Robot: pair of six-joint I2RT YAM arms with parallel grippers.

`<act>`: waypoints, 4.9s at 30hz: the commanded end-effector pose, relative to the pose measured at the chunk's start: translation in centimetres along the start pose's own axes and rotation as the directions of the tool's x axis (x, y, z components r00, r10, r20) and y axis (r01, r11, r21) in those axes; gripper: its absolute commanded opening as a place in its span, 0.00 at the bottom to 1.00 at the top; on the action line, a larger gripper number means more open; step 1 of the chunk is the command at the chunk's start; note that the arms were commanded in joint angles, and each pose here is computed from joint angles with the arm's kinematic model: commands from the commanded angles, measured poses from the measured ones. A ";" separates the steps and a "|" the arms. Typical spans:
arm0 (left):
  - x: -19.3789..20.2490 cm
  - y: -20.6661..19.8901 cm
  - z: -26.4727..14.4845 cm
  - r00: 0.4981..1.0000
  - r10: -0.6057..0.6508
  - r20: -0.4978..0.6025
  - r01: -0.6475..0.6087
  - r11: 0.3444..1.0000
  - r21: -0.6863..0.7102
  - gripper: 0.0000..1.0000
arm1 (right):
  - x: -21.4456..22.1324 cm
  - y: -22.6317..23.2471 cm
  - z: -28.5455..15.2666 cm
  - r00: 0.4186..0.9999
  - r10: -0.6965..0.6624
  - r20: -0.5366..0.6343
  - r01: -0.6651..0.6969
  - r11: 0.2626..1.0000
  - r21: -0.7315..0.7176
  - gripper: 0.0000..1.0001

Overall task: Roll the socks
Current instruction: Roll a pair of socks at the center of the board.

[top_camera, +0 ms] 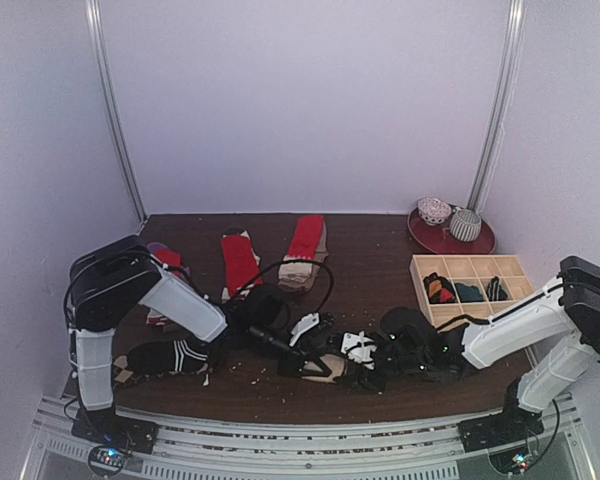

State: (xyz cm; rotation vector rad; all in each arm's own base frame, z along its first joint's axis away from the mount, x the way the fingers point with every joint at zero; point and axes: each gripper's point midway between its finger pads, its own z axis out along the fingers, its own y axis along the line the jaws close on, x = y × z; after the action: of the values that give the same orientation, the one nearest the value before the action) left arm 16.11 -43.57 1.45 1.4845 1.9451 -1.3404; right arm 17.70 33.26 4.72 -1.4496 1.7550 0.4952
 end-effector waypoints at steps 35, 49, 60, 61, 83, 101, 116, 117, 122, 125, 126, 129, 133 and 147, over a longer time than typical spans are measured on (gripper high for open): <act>17.3 0.6 -1.8 0.788 -0.402 -0.465 0.346 0.915 -0.206 0.02 | 3.9 0.2 1.7 0.951 0.271 -0.146 -0.283 0.956 -0.070 0.26; -1.8 2.6 -4.7 0.992 0.099 -0.083 -0.121 0.937 -0.329 0.98 | 8.3 2.0 2.0 0.762 0.577 -0.293 -0.628 0.769 -0.119 0.22; -4.2 -4.6 -11.1 0.866 0.452 0.214 -0.357 0.859 -0.368 0.98 | 9.6 2.8 1.7 0.602 0.674 -0.428 -0.781 0.607 -0.143 0.22; -4.0 -4.9 -10.8 0.862 0.456 0.223 -0.365 0.863 -0.350 0.98 | 9.8 2.8 1.7 0.596 0.675 -0.434 -0.786 0.602 -0.142 0.22; -3.5 -3.1 -7.0 0.835 0.474 0.281 -0.394 0.870 -0.297 0.87 | 10.2 1.9 1.9 0.604 0.654 -0.456 -0.771 0.625 -0.124 0.23; 3.8 -0.1 0.0 0.979 0.204 0.013 -0.199 0.968 -0.153 0.66 | 9.4 2.2 1.8 0.598 0.649 -0.470 -0.784 0.596 -0.172 0.23; 11.6 0.1 0.8 0.963 -0.058 -0.263 0.012 0.985 -0.171 0.00 | 8.2 1.4 1.8 0.576 0.642 -0.506 -0.802 0.563 -0.198 0.24; 12.6 0.2 0.6 0.949 -0.111 -0.295 0.057 0.981 -0.185 0.00 | 7.8 1.0 1.8 0.587 0.642 -0.494 -0.794 0.576 -0.195 0.25; 16.8 -1.0 0.5 0.876 -0.307 -0.372 0.257 0.950 -0.179 0.00 | 3.8 -3.6 1.0 0.717 0.619 -0.319 -0.680 0.722 -0.128 0.35; 18.5 -1.5 0.1 0.846 -0.371 -0.382 0.320 0.928 -0.192 0.00 | 0.0 -6.6 -1.0 0.817 0.561 -0.133 -0.572 0.817 -0.071 0.40; 18.9 -1.5 0.0 0.837 -0.386 -0.388 0.332 0.922 -0.200 0.00 | -0.9 -7.0 -1.6 0.847 0.525 -0.086 -0.530 0.846 -0.049 0.42; 19.7 -1.7 -0.2 0.817 -0.414 -0.401 0.359 0.910 -0.209 0.00 | -3.2 -6.8 -3.2 0.923 0.383 0.037 -0.383 0.924 -0.003 0.50; 20.2 -1.7 -0.3 0.799 -0.434 -0.416 0.376 0.901 -0.217 0.00 | -3.2 -4.7 -3.4 0.970 0.229 0.079 -0.234 0.970 0.062 0.58; 20.4 -1.4 -0.4 0.779 -0.449 -0.439 0.381 0.894 -0.237 0.00 | -1.4 -1.3 -3.9 0.934 0.339 0.117 -0.354 0.922 0.159 0.66</act>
State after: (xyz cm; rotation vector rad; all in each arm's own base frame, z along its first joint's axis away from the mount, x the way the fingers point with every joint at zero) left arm 15.72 -44.80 1.76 1.3643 1.8509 -1.2932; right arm 16.59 31.44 7.47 -1.1276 1.9453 0.5942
